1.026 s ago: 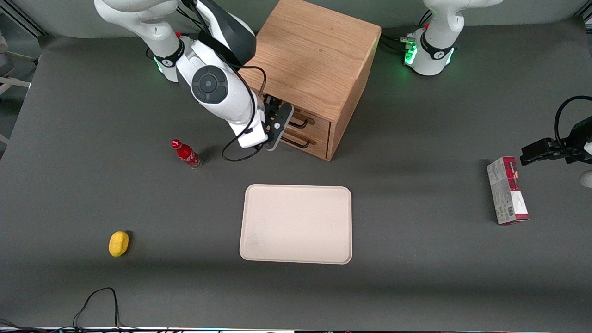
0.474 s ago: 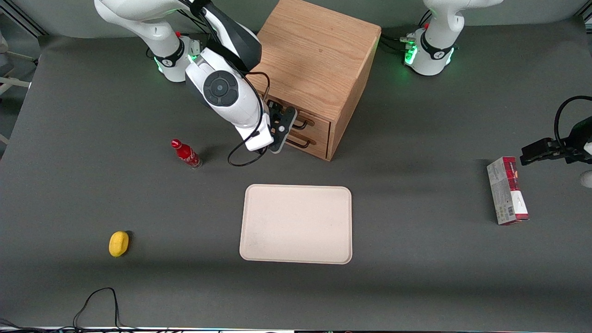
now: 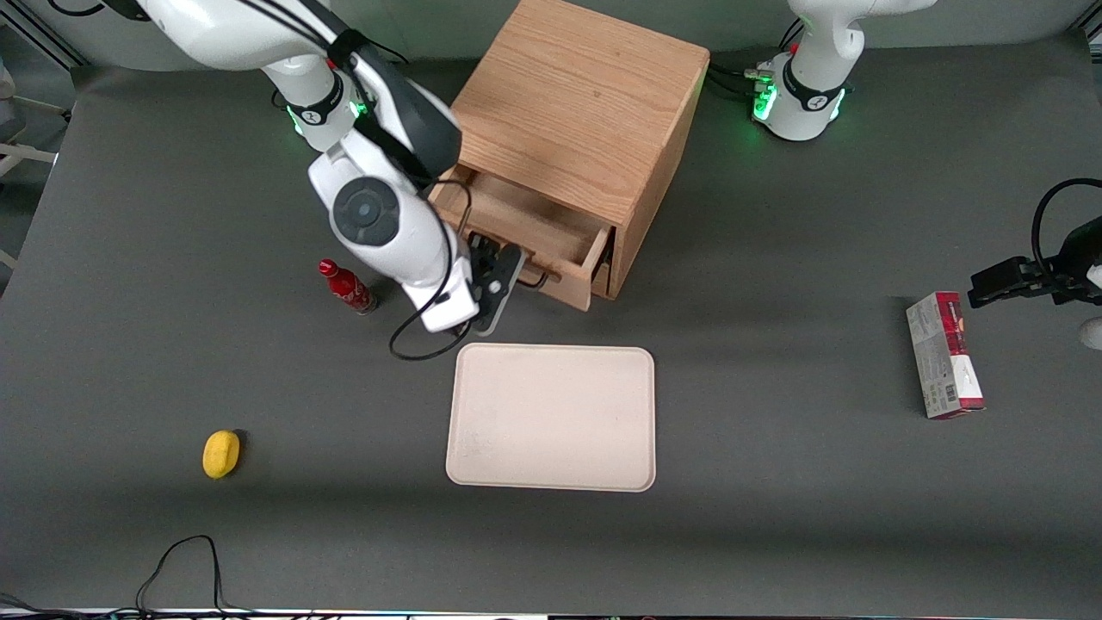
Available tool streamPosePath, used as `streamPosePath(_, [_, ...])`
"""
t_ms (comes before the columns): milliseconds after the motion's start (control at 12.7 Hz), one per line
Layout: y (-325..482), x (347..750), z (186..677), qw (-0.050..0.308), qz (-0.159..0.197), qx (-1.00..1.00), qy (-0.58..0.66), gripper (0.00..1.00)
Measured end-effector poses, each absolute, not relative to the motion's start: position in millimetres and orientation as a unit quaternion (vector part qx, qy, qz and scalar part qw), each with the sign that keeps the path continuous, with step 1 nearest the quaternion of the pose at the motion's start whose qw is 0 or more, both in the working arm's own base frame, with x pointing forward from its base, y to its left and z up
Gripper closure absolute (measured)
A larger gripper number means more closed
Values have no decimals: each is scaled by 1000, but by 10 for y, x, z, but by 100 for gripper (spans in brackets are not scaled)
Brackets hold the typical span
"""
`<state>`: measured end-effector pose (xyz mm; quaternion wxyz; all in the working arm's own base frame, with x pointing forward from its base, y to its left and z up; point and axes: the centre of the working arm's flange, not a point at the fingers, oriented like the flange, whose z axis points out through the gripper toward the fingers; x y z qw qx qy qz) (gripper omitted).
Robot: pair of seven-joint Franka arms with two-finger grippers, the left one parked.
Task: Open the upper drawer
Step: 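Pull the upper drawer handle outward with the right gripper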
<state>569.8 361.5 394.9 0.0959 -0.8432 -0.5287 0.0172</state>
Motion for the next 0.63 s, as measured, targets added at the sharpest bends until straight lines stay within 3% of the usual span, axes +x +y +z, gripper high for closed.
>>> streamPosePath(316, [3130,6271,3907,93,15,-843,-530,0])
streamPosePath(632, [3006,6426,3897,86,11,-846,-525,0])
